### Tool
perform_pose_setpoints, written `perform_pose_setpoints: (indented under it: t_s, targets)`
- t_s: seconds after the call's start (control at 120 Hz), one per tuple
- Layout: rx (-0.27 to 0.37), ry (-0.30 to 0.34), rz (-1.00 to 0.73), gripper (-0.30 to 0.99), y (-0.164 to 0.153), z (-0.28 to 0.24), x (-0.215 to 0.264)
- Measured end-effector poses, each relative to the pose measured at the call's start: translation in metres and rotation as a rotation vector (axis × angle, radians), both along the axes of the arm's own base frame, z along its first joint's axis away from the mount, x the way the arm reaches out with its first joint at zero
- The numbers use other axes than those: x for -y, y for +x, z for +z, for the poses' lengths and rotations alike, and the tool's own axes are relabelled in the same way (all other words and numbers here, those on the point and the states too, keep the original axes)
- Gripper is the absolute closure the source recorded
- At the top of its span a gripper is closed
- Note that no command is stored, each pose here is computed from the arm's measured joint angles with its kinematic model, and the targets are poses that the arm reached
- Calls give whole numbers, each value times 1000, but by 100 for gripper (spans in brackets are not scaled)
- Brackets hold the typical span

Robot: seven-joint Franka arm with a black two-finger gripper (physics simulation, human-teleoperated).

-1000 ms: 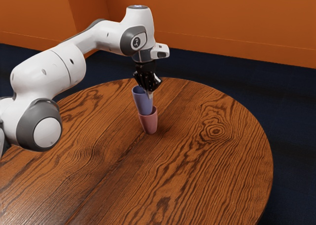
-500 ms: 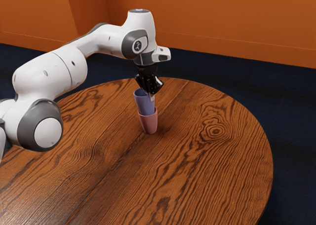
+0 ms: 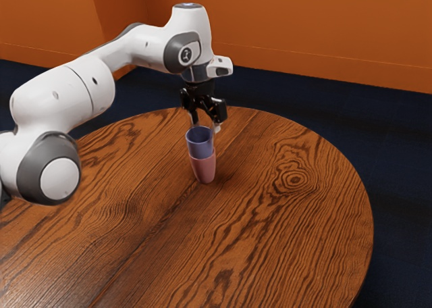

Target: Place the left cup onto the right cup

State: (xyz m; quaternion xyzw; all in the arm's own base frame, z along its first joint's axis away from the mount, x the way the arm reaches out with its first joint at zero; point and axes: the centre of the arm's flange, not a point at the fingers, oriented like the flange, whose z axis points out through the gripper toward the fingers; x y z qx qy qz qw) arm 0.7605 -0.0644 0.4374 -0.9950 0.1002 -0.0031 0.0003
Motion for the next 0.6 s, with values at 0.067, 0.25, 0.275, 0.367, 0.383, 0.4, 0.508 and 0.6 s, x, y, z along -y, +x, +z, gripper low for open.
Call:
perform_pose_setpoints:
  t_s: [0.067,0.25,0.275,0.367,0.383,0.4,0.508,0.6]
  targets:
    - [5,5,-4,5,-5,11,4]
    - [1,21,-12,2,-25,36,15]
    - [0,23,-13,2,-28,40,17]
    - [-4,27,-12,1,-36,47,20]
    - [-5,27,-11,1,-37,48,19]
    - [-6,27,-10,1,-39,49,19]
    - [-20,30,-9,1,-55,57,21]
    - [-25,33,-11,0,-69,67,24]
